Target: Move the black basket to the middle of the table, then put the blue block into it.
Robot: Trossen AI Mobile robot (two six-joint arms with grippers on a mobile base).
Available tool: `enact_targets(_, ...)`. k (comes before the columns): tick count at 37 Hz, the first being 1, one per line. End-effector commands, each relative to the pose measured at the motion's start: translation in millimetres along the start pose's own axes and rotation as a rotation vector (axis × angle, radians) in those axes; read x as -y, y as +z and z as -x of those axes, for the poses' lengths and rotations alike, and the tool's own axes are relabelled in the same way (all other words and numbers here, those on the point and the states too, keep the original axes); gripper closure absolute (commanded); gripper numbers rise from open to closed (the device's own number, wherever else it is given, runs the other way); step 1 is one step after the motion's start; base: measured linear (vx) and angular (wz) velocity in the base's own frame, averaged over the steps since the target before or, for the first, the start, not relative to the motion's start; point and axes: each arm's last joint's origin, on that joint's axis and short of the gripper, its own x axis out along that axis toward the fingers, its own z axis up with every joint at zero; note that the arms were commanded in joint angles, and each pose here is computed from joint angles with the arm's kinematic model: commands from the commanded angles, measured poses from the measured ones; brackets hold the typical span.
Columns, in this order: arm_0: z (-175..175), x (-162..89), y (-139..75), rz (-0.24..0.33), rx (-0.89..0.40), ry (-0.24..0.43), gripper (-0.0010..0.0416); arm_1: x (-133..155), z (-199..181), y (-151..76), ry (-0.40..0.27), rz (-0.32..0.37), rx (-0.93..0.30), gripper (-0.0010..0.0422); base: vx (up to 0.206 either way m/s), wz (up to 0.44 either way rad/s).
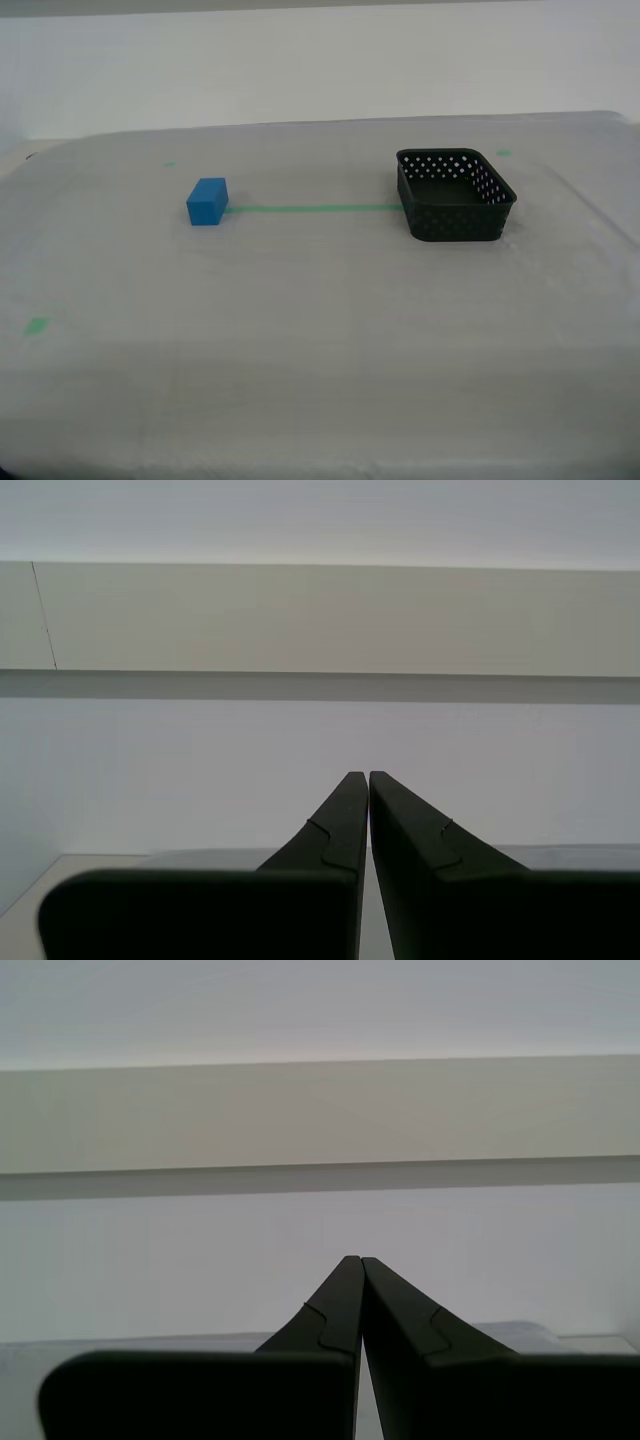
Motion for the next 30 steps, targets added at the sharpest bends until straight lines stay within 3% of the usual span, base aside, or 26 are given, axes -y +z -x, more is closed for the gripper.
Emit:
enact_targets(1,-0.3,-0.1,-1.1,-0.006,-0.023,0.001,0.0406,0.1,0.0,0.6,0.000,-0.002,0.005,0.0412,0.000,0.000)
enact_targets(18,-10.1,-0.4,21.9,-0.012,-0.235,-0.003,0.0406,0.1,0.0,0.6,0.000,-0.002,0.005,0.0412,0.000,0.000)
enact_targets(30,-17.4,-0.8,51.5,-0.011,-0.426,-0.005,0.0406,0.1,0.0,0.6,0.000,-0.002,0.005,0.0412,0.000,0.000)
